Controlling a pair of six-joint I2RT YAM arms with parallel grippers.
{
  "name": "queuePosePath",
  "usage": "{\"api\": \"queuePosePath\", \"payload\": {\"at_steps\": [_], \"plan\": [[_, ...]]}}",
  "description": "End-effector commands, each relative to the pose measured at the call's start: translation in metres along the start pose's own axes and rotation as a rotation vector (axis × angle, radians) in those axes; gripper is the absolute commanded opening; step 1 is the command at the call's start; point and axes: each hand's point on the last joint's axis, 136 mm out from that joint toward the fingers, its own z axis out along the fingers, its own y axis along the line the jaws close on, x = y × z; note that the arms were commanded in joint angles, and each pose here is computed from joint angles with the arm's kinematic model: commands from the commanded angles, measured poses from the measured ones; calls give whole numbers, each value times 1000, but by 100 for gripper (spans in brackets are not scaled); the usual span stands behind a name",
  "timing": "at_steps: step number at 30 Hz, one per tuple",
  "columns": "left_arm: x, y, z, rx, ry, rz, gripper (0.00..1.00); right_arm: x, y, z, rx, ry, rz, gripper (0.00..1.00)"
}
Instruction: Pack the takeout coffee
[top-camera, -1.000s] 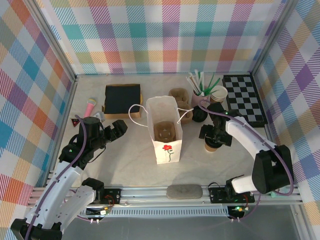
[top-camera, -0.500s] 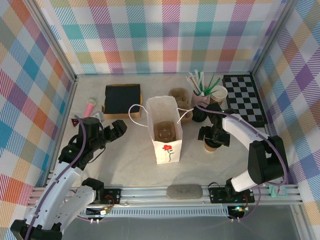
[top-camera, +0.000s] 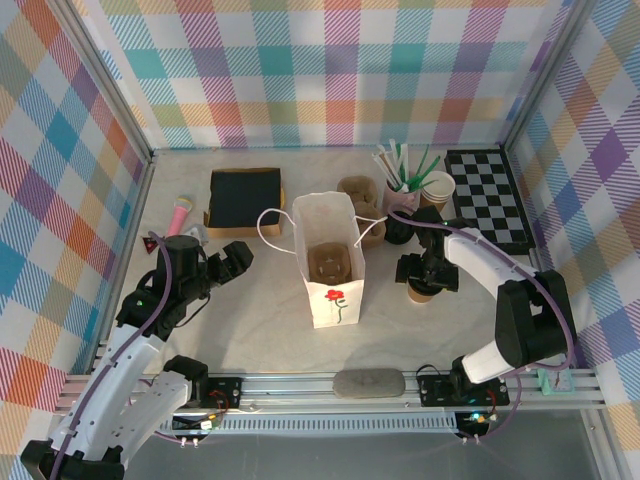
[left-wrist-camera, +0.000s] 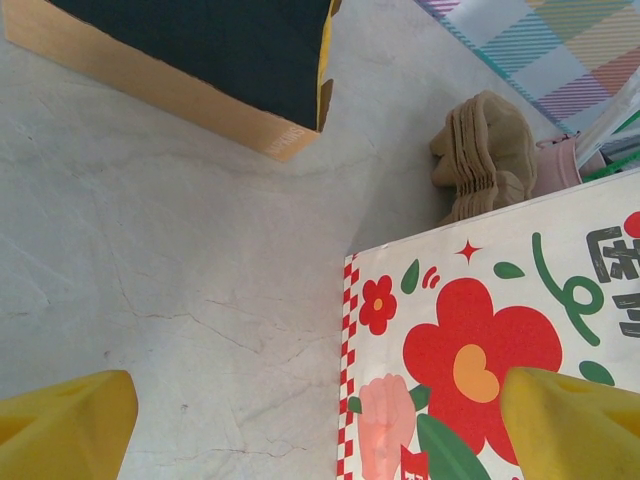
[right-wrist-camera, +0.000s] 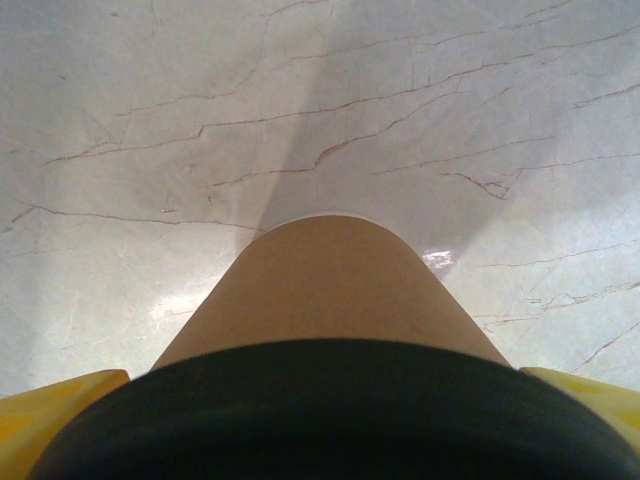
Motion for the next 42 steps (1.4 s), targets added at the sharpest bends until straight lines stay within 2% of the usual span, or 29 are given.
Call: {"api": "queuePosePath", "payload": {"at_steps": [1,18,28,36,42], "plan": [[-10,-5,-9,11,-32,15,93,3,-3,4,7,10,-38,96],[-14,-6,-11,9,-42,22,93,3,-2,22,22,59,-105,90],[-16,-7,-13,8,-50,26,93,6,-1,23,10,66,-106,81],[-15,-7,-14,7,-50,27,93,9,0,19,-3,67,-97,62],[-16,-7,-17,9,-56,26,93,8,3,-8,-31,24,-103,60]]}}
